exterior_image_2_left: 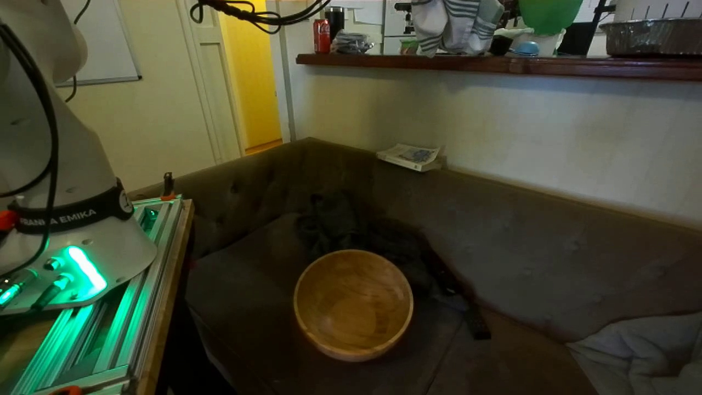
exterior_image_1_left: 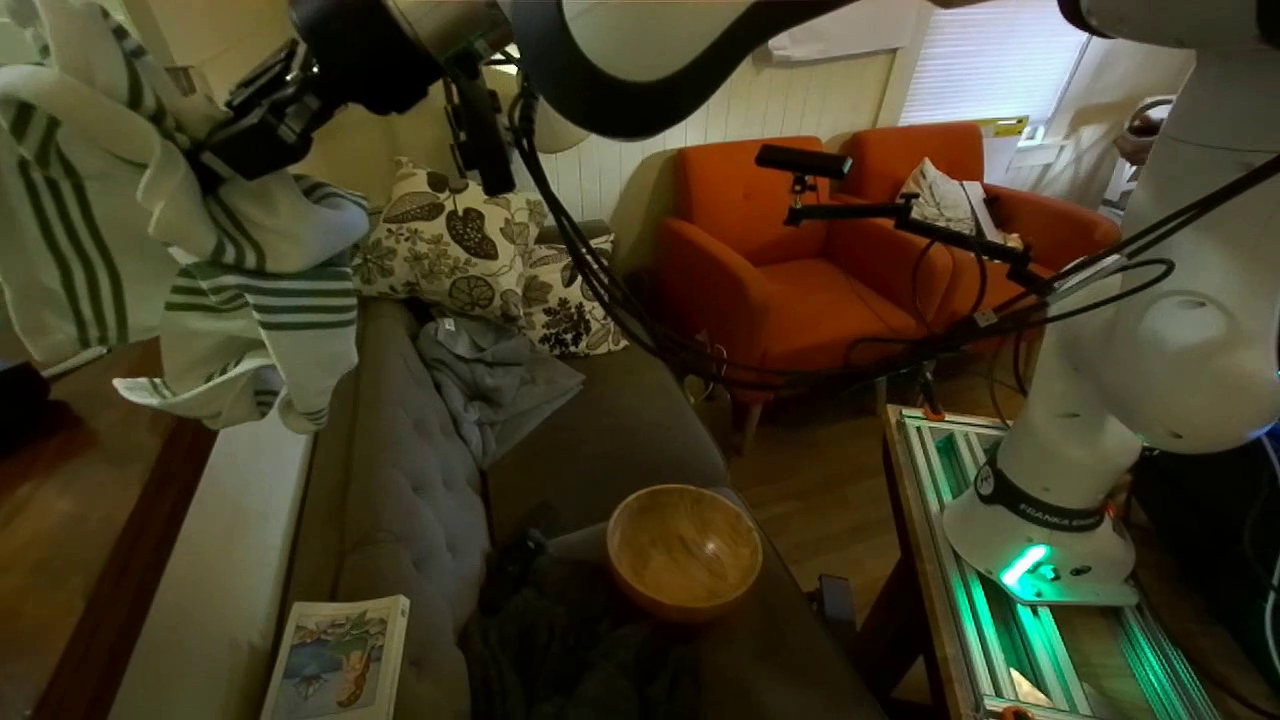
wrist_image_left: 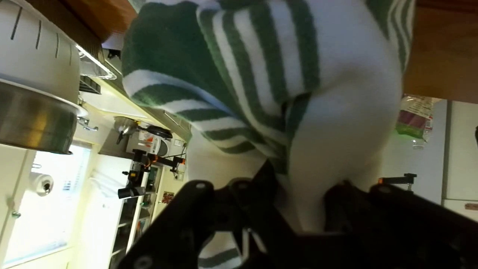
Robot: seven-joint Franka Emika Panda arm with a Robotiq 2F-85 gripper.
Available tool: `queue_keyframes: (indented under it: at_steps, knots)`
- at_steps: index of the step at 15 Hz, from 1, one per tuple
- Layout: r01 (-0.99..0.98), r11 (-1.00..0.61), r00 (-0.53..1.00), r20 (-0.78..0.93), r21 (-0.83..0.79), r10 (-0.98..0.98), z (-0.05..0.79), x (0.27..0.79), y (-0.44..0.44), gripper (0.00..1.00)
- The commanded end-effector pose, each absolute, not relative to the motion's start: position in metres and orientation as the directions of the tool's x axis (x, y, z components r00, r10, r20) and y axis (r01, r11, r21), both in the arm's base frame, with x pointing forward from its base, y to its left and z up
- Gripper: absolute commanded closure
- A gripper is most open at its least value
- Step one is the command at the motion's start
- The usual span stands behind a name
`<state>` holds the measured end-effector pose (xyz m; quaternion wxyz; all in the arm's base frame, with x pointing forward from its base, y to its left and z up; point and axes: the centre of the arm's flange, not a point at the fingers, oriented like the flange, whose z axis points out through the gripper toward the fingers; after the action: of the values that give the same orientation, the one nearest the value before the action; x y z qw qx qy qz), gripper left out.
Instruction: Move the green and white towel to the counter behind the sofa
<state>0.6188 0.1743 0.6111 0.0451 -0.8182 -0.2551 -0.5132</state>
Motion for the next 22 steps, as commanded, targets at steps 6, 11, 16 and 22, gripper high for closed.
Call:
queue_keyframes:
  at_steps: [6,11,16,22]
  knots:
    - [0.464,-0.834,0.161,0.897,0.3,0.412,0.635,0.667,0.209,0.94]
    - [0.568,-0.783,0.005,0.951,0.252,0.309,0.655,0.704,0.273,0.94]
    - [0.612,-0.771,0.0,0.975,0.175,0.222,0.629,0.739,0.3,0.94]
    - [0.707,-0.705,0.074,0.987,0.047,0.14,0.573,0.788,0.306,0.94]
